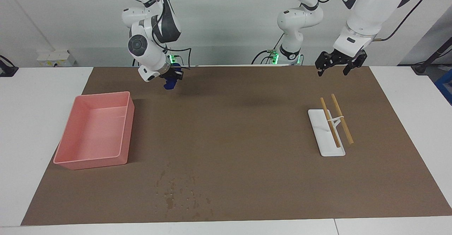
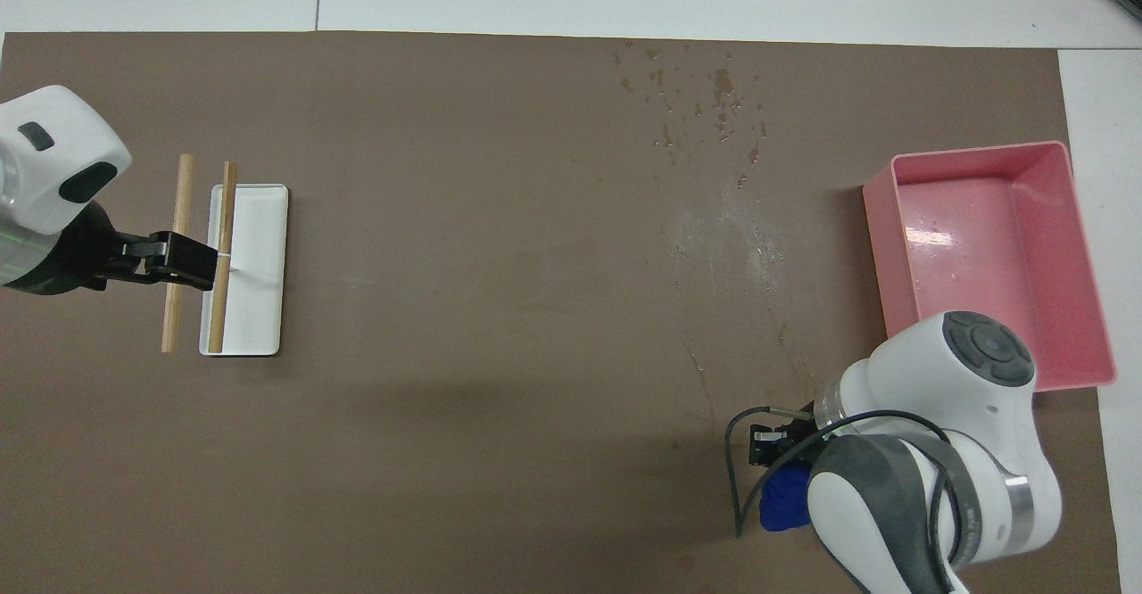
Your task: Wipe water with towel using both arms
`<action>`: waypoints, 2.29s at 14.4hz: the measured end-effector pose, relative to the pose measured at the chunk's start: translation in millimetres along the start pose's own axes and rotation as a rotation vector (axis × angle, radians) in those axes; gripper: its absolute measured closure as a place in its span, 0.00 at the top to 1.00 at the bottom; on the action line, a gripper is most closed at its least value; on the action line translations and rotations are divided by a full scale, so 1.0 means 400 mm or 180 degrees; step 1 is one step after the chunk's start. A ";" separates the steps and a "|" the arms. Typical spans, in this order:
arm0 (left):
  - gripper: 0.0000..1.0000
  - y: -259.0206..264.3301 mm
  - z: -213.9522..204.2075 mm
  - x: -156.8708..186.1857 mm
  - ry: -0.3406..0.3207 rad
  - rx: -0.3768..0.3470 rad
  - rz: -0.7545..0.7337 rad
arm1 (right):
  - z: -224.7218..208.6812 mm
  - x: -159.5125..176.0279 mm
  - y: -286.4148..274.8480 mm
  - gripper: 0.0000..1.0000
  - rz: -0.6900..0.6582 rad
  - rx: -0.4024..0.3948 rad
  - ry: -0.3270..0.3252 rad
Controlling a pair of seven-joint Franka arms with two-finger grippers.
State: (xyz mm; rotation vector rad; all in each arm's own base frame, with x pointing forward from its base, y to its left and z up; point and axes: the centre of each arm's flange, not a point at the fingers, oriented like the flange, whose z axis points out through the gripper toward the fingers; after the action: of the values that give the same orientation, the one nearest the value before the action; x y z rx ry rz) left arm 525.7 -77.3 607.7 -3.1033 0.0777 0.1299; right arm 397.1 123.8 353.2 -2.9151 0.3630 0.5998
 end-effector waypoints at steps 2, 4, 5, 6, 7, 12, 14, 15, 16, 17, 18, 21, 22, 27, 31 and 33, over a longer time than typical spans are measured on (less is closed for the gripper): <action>1.00 0.000 0.005 0.000 -0.0019 0.0000 0.0002 | 0.015 0.039 0.019 0.00 0.0002 0.0048 0.0084; 1.00 -0.010 0.008 0.001 -0.0033 -0.0045 -0.0030 | 0.031 0.086 0.040 0.00 -0.0010 0.0106 0.0204; 1.00 -0.018 0.010 0.002 -0.0041 -0.0094 -0.0057 | 0.041 0.111 0.055 0.00 -0.0038 0.0131 0.0248; 1.00 -0.024 0.011 0.003 -0.0044 -0.0125 -0.0074 | 0.050 0.131 0.074 0.00 -0.0085 0.0145 0.0263; 1.00 -0.027 0.010 0.003 -0.0045 -0.0141 -0.0083 | 0.056 0.147 0.098 0.00 -0.0154 0.0125 0.0268; 1.00 -0.067 -0.003 0.003 -0.0010 -0.0197 -0.0118 | 0.039 0.184 0.199 0.00 -0.0476 -0.0196 0.0339; 1.00 -0.061 -0.008 0.001 0.0004 -0.0196 -0.0084 | 0.040 0.183 0.197 0.00 -0.0480 -0.0201 0.0338; 1.00 -0.057 -0.009 0.000 0.0007 -0.0195 -0.0069 | 0.040 0.183 0.196 0.00 -0.0479 -0.0202 0.0338; 1.00 -0.054 -0.009 0.000 0.0007 -0.0194 -0.0061 | 0.041 0.182 0.194 0.00 -0.0474 -0.0202 0.0337; 1.00 -0.051 -0.009 -0.001 0.0007 -0.0193 -0.0054 | 0.042 0.181 0.192 0.00 -0.0457 -0.0203 0.0327; 1.00 -0.050 -0.010 -0.001 0.0009 -0.0193 -0.0052 | 0.045 0.177 0.190 0.00 -0.0409 -0.0207 0.0298; 1.00 -0.061 -0.014 -0.003 0.0015 -0.0196 -0.0076 | 0.059 0.161 0.169 0.00 -0.0236 -0.0187 0.0168; 1.00 -0.063 -0.014 -0.004 0.0017 -0.0196 -0.0082 | 0.065 0.152 0.147 0.00 -0.0183 -0.0133 0.0137; 1.00 -0.064 -0.018 -0.006 0.0026 -0.0196 -0.0083 | 0.123 0.049 -0.073 0.00 0.0154 -0.0258 0.0129; 1.00 -0.064 -0.018 -0.006 0.0026 -0.0196 -0.0083 | 0.124 0.040 -0.086 0.00 0.0165 -0.0266 0.0149; 1.00 -0.064 -0.018 -0.006 0.0026 -0.0196 -0.0083 | 0.107 0.074 -0.021 0.00 0.0098 -0.0204 0.0106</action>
State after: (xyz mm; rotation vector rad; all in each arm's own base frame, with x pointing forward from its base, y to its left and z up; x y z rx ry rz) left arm 525.2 -52.1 615.7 -3.1650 0.0342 0.1212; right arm 410.0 133.9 303.1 -2.9891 0.4008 0.5781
